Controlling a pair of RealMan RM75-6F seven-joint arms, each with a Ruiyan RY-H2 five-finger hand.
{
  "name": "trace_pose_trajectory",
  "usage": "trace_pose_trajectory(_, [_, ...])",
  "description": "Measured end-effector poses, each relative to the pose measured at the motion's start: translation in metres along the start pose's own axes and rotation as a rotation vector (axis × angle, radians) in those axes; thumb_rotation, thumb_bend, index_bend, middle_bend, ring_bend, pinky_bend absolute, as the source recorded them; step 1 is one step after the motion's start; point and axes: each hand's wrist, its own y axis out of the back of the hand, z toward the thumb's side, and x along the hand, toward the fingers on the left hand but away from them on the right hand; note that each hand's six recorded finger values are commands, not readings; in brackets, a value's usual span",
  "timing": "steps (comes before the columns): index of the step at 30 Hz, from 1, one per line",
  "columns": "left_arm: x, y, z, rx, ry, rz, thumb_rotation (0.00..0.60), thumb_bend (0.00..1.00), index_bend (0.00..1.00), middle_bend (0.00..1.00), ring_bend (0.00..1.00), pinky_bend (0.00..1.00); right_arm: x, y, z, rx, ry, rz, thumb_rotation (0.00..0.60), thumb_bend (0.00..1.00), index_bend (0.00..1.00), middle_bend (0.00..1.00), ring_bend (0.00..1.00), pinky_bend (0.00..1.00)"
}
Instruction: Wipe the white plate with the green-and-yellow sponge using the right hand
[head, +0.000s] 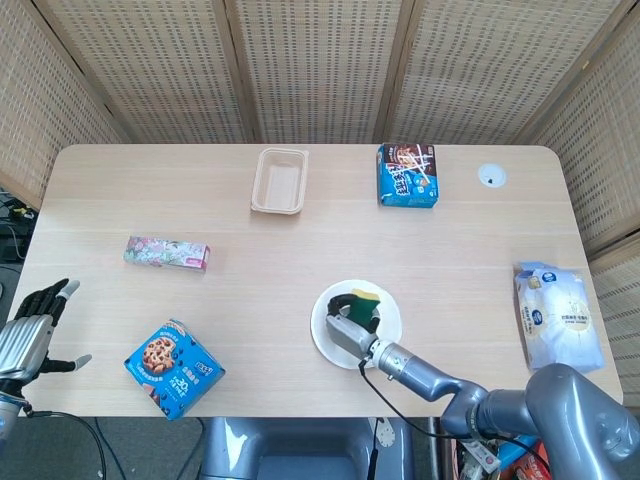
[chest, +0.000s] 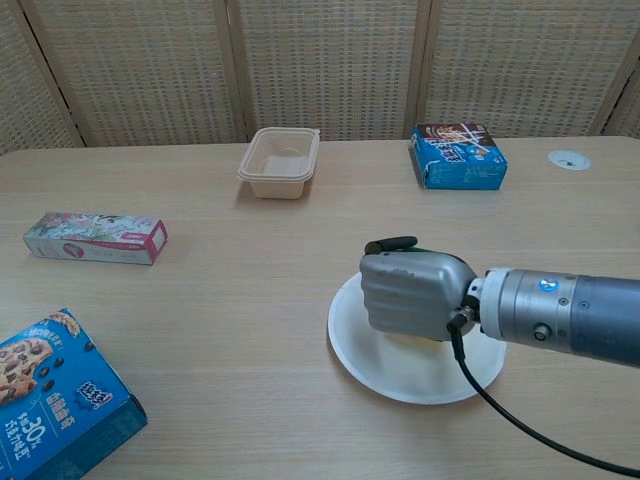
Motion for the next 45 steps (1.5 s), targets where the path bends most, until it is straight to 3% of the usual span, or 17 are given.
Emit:
trace_pose_trajectory(14, [0.001, -0.001, 0.0, 0.0, 0.003, -0.007, 0.6, 0.0, 0.0, 0.0, 0.0, 0.0, 0.001, -0.006, 0.025, 0.01, 0.048, 0.011, 0.6, 0.53, 0.59, 0.56, 0.52, 0.62])
trace_pose_trajectory(22, [0.001, -0.003, 0.001, 0.003, 0.001, -0.012, 0.6, 0.0, 0.0, 0.0, 0.0, 0.0, 0.0, -0.005, -0.001, -0.03, -0.019, -0.011, 0.6, 0.53, 0.59, 0.56, 0.52, 0.62])
trace_pose_trajectory(25, [0.0, -0.003, 0.001, 0.004, 0.0, -0.013, 0.6, 0.0, 0.0, 0.0, 0.0, 0.0, 0.001, -0.005, -0.014, -0.099, -0.047, -0.017, 0.6, 0.53, 0.59, 0.56, 0.52, 0.61])
trace_pose_trajectory(27, [0.0, -0.003, 0.001, 0.005, 0.0, -0.014, 0.6, 0.0, 0.0, 0.0, 0.0, 0.0, 0.003, -0.006, -0.024, -0.189, -0.072, -0.017, 0.6, 0.53, 0.59, 0.56, 0.52, 0.53])
trace_pose_trajectory(28, [0.0, -0.004, 0.001, 0.005, 0.0, -0.016, 0.6, 0.0, 0.0, 0.0, 0.0, 0.0, 0.003, -0.006, -0.029, -0.238, -0.084, -0.016, 0.6, 0.53, 0.59, 0.53, 0.48, 0.43])
trace_pose_trajectory(29, [0.0, -0.004, 0.002, 0.006, -0.001, -0.017, 0.6, 0.0, 0.0, 0.0, 0.0, 0.0, 0.004, -0.006, -0.035, -0.314, -0.102, -0.014, 0.6, 0.53, 0.59, 0.48, 0.41, 0.29])
trace_pose_trajectory(30, [0.0, -0.004, 0.002, 0.007, -0.001, -0.018, 0.6, 0.0, 0.0, 0.0, 0.0, 0.0, 0.006, -0.007, -0.039, -0.377, -0.116, -0.013, 0.6, 0.53, 0.59, 0.45, 0.36, 0.22])
trace_pose_trajectory(32, [0.0, -0.005, 0.003, 0.009, -0.003, -0.021, 0.6, 0.0, 0.0, 0.0, 0.0, 0.0, 0.008, -0.007, -0.048, -0.54, -0.146, -0.009, 0.6, 0.53, 0.59, 0.3, 0.14, 0.03])
trace_pose_trajectory(35, [0.0, -0.006, 0.004, 0.011, -0.005, -0.024, 0.6, 0.0, 0.0, 0.0, 0.0, 0.0, 0.013, -0.009, -0.058, -0.806, -0.183, -0.002, 0.6, 0.53, 0.59, 0.17, 0.0, 0.0])
trace_pose_trajectory(38, [-0.001, -0.007, 0.005, 0.013, -0.006, -0.027, 0.6, 0.0, 0.0, 0.0, 0.0, 0.0, 0.017, -0.01, -0.066, -1.072, -0.212, 0.001, 0.6, 0.53, 0.59, 0.12, 0.0, 0.0])
trace_pose_trajectory(45, [-0.002, -0.007, 0.006, 0.017, -0.006, -0.024, 0.6, 0.0, 0.0, 0.0, 0.0, 0.0, 0.022, -0.016, -0.07, -1.551, -0.259, 0.03, 0.6, 0.53, 0.59, 0.1, 0.0, 0.0])
